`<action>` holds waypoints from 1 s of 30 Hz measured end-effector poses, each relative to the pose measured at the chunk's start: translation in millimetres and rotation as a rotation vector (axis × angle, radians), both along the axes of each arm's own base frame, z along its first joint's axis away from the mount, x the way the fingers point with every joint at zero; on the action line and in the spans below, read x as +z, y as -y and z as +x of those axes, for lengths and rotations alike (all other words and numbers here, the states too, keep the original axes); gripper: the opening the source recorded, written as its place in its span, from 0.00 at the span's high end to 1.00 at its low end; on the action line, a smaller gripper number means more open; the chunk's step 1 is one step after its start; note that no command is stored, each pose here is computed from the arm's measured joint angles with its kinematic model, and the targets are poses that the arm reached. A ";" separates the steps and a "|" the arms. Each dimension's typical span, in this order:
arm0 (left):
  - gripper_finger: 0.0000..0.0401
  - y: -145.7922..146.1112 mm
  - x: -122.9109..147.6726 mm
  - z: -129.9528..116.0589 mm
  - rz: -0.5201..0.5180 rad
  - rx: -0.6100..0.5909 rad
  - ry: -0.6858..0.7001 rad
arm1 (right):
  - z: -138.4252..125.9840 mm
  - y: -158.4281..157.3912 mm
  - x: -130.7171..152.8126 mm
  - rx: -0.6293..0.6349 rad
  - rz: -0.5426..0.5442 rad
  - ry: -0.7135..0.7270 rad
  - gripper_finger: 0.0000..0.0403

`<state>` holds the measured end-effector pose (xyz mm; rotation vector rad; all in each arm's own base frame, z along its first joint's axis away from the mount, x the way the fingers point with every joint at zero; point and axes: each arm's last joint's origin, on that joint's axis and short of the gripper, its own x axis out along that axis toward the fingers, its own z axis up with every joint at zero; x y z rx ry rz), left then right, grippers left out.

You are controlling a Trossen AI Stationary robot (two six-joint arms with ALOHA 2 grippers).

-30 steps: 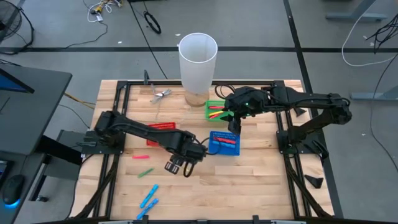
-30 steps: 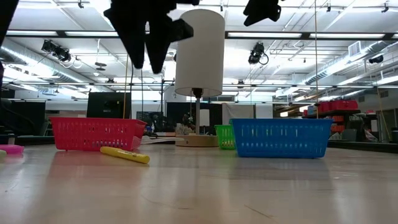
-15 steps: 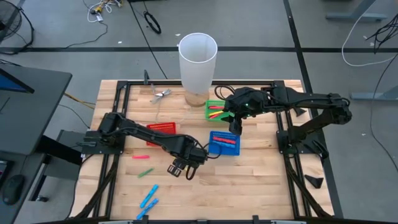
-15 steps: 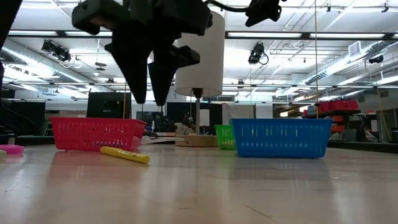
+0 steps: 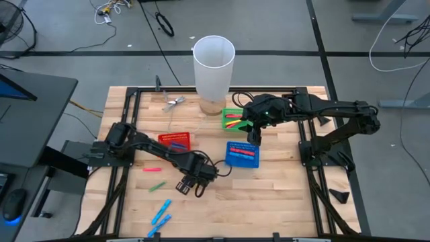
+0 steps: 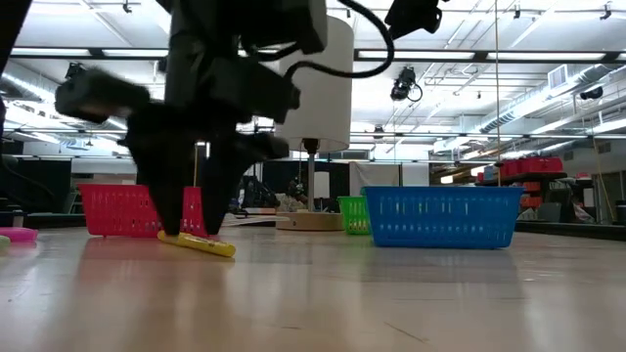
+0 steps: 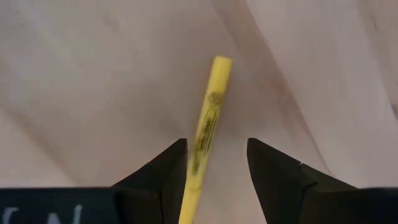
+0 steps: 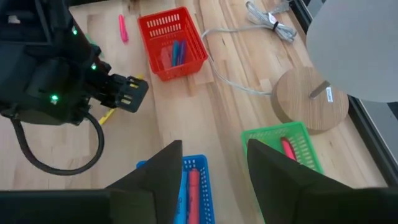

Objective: Pick & Place Markers
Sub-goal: Put the large yellow pen into the green bin

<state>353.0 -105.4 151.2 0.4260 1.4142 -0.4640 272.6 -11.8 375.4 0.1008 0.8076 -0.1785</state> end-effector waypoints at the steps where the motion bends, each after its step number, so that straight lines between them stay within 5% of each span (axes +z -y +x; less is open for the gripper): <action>1: 0.57 1.1 -4.1 -1.6 0.000 -0.011 0.007 | 0.0 0.0 0.0 -0.002 0.002 0.000 0.55; 12: 0.58 1.7 -17.9 -9.3 -0.011 -0.024 0.022 | 0.2 0.3 0.2 -0.005 0.004 0.003 0.55; 23: 0.93 2.8 -19.2 -9.7 -0.055 -0.029 0.005 | 2.8 0.4 2.7 -0.003 0.001 0.040 0.55; 30: 0.94 4.3 -10.1 -5.1 -0.057 -0.003 -0.004 | 2.7 0.3 2.7 -0.002 0.000 0.040 0.55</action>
